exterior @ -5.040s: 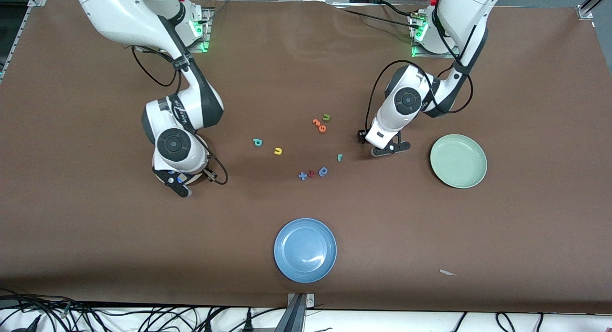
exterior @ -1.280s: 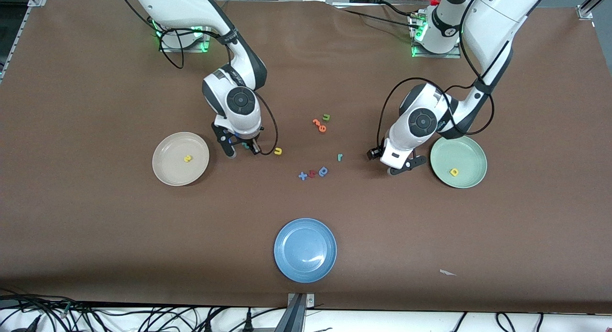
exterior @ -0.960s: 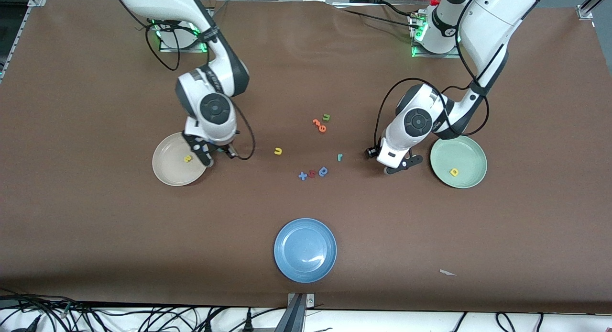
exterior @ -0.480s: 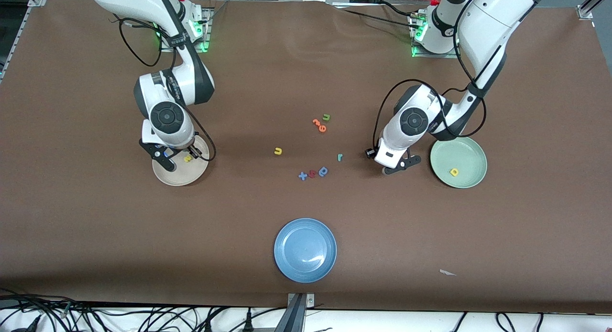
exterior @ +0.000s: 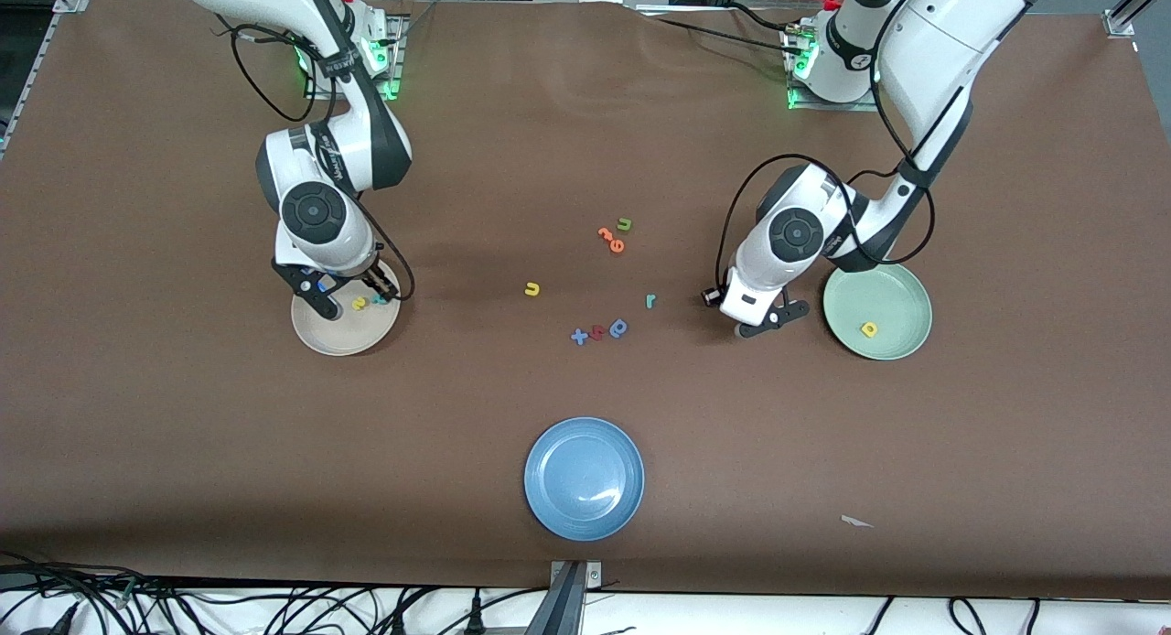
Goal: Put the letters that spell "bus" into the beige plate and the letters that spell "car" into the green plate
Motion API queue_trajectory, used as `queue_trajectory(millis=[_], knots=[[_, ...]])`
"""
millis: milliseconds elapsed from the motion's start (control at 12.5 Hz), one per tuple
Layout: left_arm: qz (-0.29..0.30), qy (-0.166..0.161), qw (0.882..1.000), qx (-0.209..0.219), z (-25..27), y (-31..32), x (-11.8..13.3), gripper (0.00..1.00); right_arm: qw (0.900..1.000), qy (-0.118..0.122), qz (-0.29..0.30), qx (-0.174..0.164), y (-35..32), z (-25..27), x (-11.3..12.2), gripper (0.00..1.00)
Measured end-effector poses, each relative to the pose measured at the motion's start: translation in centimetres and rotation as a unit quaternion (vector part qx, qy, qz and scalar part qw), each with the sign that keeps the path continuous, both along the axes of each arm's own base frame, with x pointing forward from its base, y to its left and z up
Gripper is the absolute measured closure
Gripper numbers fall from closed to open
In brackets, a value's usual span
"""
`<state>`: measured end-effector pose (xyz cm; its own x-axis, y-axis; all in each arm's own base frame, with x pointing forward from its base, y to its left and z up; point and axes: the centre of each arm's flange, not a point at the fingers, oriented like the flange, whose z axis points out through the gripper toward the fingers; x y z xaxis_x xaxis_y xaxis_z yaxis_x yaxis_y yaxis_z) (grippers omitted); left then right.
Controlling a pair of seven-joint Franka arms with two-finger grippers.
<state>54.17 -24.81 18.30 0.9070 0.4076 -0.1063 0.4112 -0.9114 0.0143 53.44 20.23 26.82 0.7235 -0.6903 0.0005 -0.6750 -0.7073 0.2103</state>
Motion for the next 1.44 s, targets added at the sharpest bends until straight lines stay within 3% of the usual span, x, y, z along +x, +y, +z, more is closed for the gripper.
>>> queue_trajectory(millis=[160,400,720,1040,1120,1360,1440], knots=[[0.011,-0.013,1.0,0.009,2.8,2.5,3.2,0.73,0.999,-0.008,-0.014,0.035,3.8,1.4,-0.2,0.01],[-0.01,-0.004,0.999,0.031,7.4,10.2,6.5,0.73,0.998,-0.027,-0.017,0.05,10.2,1.8,-0.2,0.01],[-0.085,0.056,0.994,0.038,7.8,18.8,6.2,0.73,0.994,-0.042,0.084,0.058,20.3,-1.8,-2.3,0.0],[-0.12,0.08,0.989,0.023,6.3,23.1,5.2,0.68,0.992,-0.055,0.105,0.055,23.3,-5.2,-0.2,0.0],[-0.123,0.081,0.989,0.023,6.2,23.2,5.1,0.63,0.992,-0.053,0.103,0.053,23.3,-5.9,0.0,0.0],[-0.126,0.078,0.989,0.021,6.5,22.3,5.2,0.33,0.994,-0.04,0.092,0.043,23.1,-8.3,-0.4,0.04],[-0.12,0.074,0.99,0.02,6.8,21.4,5.3,0.22,0.994,-0.037,0.093,0.042,23.4,-8.8,-0.7,0.14]])
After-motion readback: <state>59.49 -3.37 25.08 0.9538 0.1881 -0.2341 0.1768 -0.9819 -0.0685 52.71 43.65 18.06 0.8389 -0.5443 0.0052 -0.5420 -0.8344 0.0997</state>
